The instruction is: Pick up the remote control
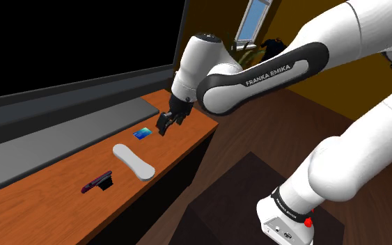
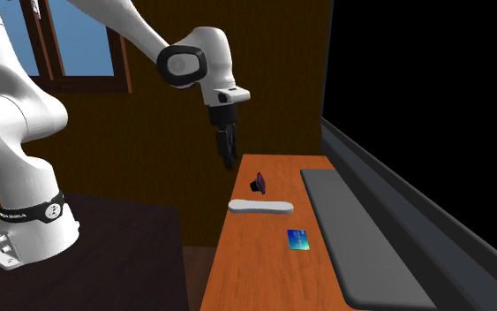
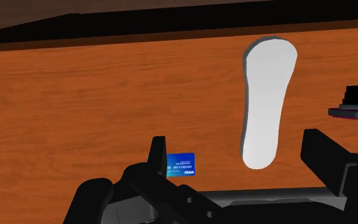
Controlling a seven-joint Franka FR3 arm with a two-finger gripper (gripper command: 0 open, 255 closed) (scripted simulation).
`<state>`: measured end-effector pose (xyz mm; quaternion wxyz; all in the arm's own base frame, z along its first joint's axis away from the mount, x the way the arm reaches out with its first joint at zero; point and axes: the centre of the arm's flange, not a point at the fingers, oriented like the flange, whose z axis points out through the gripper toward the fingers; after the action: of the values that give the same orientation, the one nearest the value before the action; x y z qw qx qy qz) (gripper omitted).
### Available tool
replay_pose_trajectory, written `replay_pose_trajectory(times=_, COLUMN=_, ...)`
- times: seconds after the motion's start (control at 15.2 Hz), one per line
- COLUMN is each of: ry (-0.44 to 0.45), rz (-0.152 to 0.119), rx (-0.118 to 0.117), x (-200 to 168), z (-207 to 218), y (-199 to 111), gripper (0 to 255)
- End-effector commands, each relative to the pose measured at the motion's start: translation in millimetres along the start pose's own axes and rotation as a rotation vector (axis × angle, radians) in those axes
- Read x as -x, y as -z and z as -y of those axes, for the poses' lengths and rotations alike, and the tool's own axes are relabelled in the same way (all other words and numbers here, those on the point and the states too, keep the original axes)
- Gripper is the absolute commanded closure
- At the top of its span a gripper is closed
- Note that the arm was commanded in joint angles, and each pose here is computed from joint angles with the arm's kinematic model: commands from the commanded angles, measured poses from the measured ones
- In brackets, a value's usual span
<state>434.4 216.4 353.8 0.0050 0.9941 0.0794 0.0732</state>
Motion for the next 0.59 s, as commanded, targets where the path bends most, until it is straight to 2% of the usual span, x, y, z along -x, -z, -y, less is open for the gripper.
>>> replay_pose_trajectory(times=0.0, ry=-0.003, rz=0.0, rx=0.0, x=-8.6, z=12.8, y=-21.9, gripper=0)
replay_pose_trajectory(times=0.53, ry=-0.01, rz=0.006, rx=0.007, x=-42.2, z=65.6, y=-108.0, gripper=0)
